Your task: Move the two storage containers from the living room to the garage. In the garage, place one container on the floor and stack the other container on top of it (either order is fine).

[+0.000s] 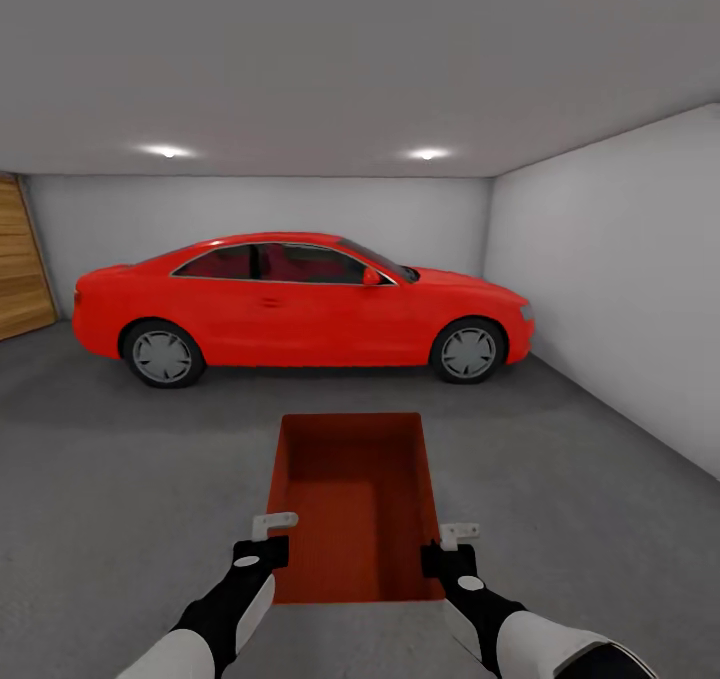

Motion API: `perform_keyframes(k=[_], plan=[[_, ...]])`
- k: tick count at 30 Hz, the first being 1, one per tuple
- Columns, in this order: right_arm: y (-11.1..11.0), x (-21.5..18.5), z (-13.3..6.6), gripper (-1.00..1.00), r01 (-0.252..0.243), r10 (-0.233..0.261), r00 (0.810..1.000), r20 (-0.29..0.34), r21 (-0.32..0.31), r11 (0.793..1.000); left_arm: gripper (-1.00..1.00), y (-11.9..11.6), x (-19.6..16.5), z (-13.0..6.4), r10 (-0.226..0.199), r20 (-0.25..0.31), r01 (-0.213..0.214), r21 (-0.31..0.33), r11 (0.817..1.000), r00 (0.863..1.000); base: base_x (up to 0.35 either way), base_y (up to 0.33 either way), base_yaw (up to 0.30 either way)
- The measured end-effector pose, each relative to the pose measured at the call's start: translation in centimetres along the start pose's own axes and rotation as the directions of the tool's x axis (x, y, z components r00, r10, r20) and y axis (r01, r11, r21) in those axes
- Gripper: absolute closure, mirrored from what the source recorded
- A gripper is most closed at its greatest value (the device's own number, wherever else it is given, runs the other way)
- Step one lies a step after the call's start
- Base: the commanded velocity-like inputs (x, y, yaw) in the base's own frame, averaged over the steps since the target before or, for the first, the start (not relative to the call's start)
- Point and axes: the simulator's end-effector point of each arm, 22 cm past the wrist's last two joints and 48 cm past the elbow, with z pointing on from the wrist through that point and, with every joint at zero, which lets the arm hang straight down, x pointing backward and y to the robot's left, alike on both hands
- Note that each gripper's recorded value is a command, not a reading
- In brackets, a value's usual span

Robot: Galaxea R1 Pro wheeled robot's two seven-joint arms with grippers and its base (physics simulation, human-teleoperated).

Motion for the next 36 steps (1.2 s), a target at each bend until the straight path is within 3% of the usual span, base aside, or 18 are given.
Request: perform_keyframes(k=[17,36], plan=[[0.0,0.03,0.0,1.0,0.0,0.0,1.0,-0.001,0.0,1.0,1.0,0.0,0.01,0.0,0.001,-0.001,-0.001,0.0,1.0,1.0,0.322,0.003,-0.283],[-0.02,0.11,-0.01,1.0,0.0,0.0,1.0,-0.003,0.0,1.0,1.0,0.0,0.13,0.0,0.0,-0.004,0.0,-0.001,1.0,1.0,0.322,0.102,-0.284]])
